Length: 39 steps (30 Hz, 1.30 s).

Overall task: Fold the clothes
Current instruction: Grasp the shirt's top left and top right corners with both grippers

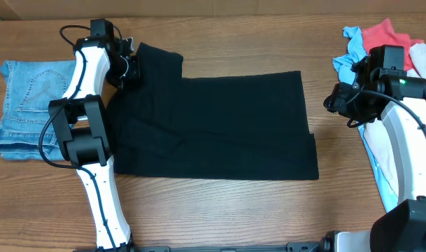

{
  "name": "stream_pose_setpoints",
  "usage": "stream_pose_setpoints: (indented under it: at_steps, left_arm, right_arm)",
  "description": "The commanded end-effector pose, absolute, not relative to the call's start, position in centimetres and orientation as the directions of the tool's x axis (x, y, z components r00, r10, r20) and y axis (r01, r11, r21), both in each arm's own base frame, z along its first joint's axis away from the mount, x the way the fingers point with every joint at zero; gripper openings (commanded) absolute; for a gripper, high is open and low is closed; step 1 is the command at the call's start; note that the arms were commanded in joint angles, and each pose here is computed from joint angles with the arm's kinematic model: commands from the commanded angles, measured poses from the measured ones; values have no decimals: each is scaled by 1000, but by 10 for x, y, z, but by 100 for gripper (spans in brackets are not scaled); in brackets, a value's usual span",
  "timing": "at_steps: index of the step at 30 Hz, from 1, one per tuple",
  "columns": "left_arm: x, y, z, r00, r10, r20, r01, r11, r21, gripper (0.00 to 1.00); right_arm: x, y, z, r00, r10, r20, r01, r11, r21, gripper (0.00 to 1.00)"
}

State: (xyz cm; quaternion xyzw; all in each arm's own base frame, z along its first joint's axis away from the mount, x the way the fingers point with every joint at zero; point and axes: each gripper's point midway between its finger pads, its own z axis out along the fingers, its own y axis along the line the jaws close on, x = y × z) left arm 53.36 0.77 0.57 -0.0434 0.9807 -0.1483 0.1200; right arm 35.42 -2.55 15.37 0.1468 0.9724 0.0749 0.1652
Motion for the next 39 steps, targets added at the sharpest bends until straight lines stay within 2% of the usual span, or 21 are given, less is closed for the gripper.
stream_pose_setpoints:
  at_steps: [1, 6, 10, 13, 17, 24, 25, 26, 27, 30, 32, 34, 35, 39]
  left_arm:
    - [520, 18, -13, -980, -127, -153, -82, 959, -271, 12]
    - [510, 19, -15, -985, -135, -108, -102, 957, -273, 12]
    - [507, 19, -15, -983, -157, -91, -126, 953, -276, 13]
    - [509, 19, -15, -980, -176, -93, -144, 950, -278, 13]
    - [509, 19, -15, -979, -179, -93, -147, 949, -278, 14]
    - [512, 19, -14, -978, -179, -104, -144, 950, -278, 14]
    - [512, 19, -14, -978, -179, -104, -144, 950, -278, 14]
    - [512, 19, -14, -978, -179, -105, -144, 950, -278, 14]
    - [512, 19, -14, -978, -179, -105, -144, 950, -279, 14]
    - [512, 19, -14, -978, -179, -104, -144, 950, -279, 14]
    - [512, 19, -14, -978, -179, -104, -144, 949, -279, 13]
    - [512, 19, -14, -976, -194, -99, -160, 946, -282, 6]
    - [512, 19, -14, -975, -197, -99, -162, 945, -284, 4]
    - [513, 18, -8, -974, -200, -107, -162, 942, -293, 4]
  right_arm:
    - [361, -17, 134, -936, 226, -271, 181, 967, 180, 49]
    - [416, -6, 98, -949, 196, -247, 144, 966, 214, 52]
    - [498, -6, 81, -919, 169, -356, 90, 969, 228, 61]
    - [528, 3, 59, -902, 126, -414, 30, 973, 229, 64]
    - [545, 16, 28, -894, 96, -438, -6, 974, 226, 65]
    - [542, 22, 1, -912, 81, -403, -3, 979, 203, 65]
    - [541, 21, 1, -913, 81, -400, -1, 980, 201, 63]
    - [540, 21, 0, -916, 80, -394, 0, 980, 200, 59]
    - [537, 21, -1, -921, 81, -381, 3, 980, 200, 51]
    - [533, 21, -3, -928, 81, -365, 8, 980, 197, 42]
    - [532, 17, -4, -928, 85, -363, 21, 984, 178, 26]
    - [532, 17, -4, -929, 86, -360, 22, 984, 178, 7]
    - [531, 17, -4, -930, 86, -358, 22, 984, 178, 4]
    - [531, 5, -2, -927, 140, -348, 92, 984, 149, 4]
